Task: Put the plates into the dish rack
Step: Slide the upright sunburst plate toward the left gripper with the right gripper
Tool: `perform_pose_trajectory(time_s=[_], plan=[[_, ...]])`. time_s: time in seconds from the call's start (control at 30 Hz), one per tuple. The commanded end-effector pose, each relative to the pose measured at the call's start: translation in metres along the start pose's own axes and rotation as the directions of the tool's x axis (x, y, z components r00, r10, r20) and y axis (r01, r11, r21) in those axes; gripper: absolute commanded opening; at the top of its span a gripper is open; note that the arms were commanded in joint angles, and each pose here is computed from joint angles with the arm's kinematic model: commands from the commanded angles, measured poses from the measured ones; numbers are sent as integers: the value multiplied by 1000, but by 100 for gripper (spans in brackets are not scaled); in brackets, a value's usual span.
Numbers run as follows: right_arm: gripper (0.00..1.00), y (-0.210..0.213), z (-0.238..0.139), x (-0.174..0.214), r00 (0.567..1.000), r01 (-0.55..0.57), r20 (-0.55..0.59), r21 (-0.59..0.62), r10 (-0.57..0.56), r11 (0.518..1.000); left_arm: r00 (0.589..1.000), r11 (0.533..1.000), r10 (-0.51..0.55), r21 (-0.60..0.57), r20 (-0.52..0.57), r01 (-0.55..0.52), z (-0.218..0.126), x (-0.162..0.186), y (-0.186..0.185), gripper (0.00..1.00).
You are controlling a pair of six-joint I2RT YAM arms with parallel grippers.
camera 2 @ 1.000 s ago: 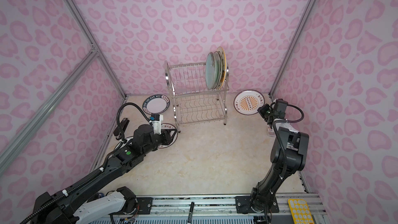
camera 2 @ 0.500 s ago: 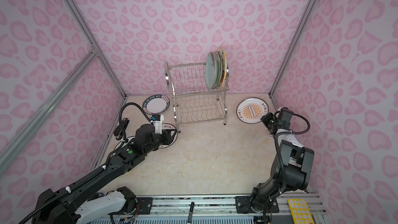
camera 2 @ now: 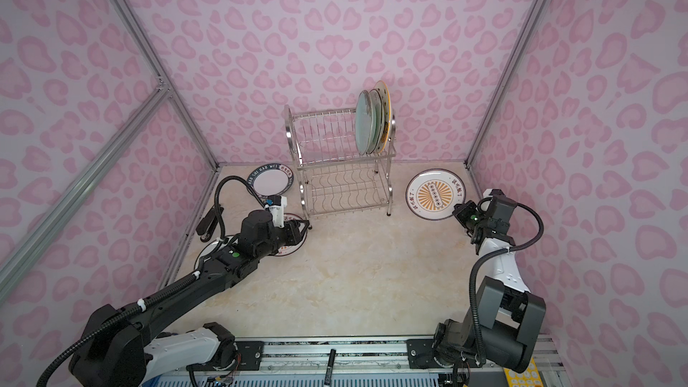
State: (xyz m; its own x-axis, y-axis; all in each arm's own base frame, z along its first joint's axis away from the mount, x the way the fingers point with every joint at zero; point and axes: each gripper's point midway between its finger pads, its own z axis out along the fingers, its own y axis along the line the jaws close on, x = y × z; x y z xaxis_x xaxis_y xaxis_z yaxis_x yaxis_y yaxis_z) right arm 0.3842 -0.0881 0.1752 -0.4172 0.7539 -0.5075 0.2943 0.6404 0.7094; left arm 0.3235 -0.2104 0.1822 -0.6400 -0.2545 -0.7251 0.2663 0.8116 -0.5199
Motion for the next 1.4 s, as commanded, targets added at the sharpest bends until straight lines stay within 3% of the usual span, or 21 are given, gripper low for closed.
perform_pose_trajectory(time_s=[0.0, 0.57, 1.37], plan=[[0, 19, -7, 3, 1000, 5, -6, -81, -6, 997, 999, 999, -2, 41, 48, 0, 1, -15, -10, 43], [0, 83, -18, 60, 980, 126, -127, -216, -155, 968, 998, 997, -16, 80, 59, 12, 9, -25, -21, 42], [0, 156, 15, 158, 884, 205, -294, -453, -363, 868, 1000, 987, -12, 159, -29, 16, 22, -13, -36, 42]])
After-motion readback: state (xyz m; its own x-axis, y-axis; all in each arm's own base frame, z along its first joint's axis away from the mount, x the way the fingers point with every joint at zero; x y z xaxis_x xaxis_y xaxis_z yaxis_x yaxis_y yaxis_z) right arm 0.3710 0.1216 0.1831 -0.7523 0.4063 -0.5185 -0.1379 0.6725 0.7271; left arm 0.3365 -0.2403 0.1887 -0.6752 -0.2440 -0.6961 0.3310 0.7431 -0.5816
